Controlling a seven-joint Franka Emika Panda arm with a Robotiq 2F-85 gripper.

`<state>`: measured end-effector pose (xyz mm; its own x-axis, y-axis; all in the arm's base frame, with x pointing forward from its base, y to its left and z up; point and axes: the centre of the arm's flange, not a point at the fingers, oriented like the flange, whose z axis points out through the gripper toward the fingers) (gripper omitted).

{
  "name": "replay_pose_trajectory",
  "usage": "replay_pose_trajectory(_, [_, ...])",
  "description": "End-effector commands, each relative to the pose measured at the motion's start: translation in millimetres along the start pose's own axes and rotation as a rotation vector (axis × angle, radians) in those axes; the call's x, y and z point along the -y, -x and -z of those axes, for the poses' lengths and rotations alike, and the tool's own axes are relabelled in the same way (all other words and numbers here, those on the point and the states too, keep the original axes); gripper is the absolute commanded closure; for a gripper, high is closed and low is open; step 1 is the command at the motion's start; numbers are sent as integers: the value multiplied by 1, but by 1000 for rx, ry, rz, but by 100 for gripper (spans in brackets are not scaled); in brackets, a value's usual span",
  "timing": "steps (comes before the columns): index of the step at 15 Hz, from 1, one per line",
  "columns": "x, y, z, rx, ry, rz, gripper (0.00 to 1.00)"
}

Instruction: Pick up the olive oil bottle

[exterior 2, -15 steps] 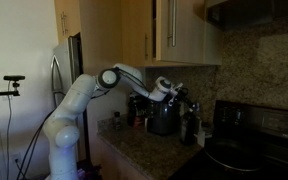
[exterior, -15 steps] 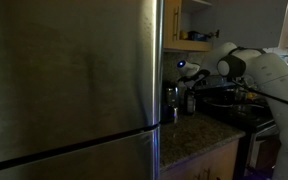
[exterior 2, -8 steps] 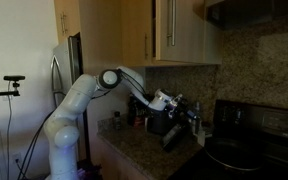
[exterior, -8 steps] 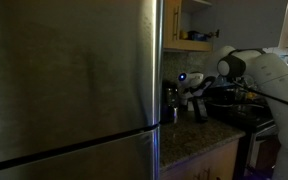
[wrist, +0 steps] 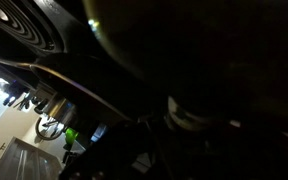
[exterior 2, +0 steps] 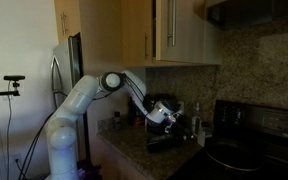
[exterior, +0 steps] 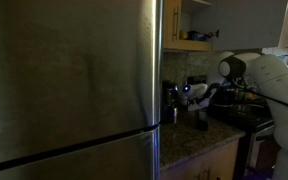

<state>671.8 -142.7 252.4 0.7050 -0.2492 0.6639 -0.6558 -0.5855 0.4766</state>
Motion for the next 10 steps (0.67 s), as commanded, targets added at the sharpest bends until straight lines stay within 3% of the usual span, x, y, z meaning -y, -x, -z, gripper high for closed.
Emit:
replay_pose_trajectory(1, [-3, 19, -22, 59, 16, -26, 94])
replay_pose_trajectory(8, [9, 43, -82, 275, 62, -27, 94])
replay_pose_trajectory(10, [11, 41, -90, 292, 81, -36, 94])
